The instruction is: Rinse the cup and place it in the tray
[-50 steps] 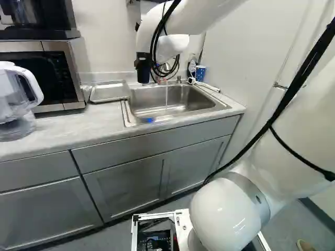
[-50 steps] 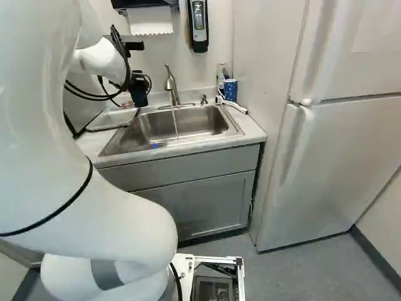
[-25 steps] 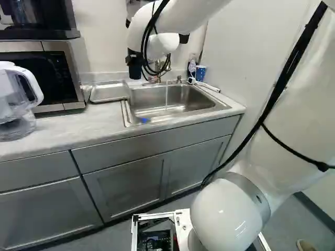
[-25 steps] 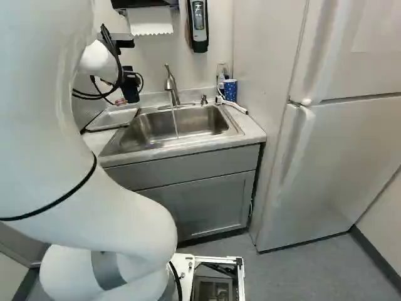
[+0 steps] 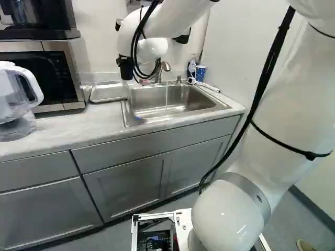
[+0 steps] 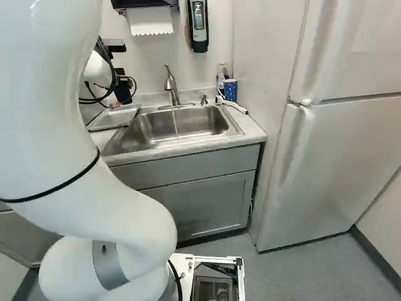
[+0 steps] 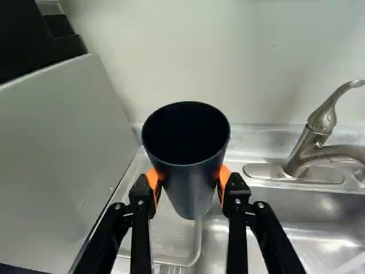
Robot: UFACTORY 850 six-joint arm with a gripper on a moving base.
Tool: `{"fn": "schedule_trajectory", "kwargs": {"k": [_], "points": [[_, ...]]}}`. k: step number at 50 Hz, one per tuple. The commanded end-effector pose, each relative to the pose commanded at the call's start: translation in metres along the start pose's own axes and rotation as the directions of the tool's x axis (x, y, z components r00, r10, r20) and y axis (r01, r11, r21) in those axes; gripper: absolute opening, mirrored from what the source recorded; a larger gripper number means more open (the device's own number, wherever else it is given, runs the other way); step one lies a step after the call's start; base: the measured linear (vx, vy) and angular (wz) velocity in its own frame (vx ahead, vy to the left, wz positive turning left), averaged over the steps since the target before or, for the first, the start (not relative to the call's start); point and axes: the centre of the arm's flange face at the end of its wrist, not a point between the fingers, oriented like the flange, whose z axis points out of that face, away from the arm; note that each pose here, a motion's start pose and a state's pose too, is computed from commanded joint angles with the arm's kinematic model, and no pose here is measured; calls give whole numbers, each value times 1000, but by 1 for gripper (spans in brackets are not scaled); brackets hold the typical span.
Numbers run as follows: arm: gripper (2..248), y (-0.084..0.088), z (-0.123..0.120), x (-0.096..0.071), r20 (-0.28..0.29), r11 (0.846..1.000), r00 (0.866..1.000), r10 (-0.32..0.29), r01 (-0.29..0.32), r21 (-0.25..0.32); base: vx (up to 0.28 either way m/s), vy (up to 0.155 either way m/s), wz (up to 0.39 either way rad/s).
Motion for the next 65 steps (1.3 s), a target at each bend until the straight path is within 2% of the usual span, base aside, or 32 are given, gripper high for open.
{"fn": "schedule_trajectory", "kwargs": {"k": [24,65], "points": [[119,-30,40,-15,29,999,999,-22,21,42,0,0,0],[119,-28,65,-56,113,999,993,-30,27,34,0,0,0]]}}
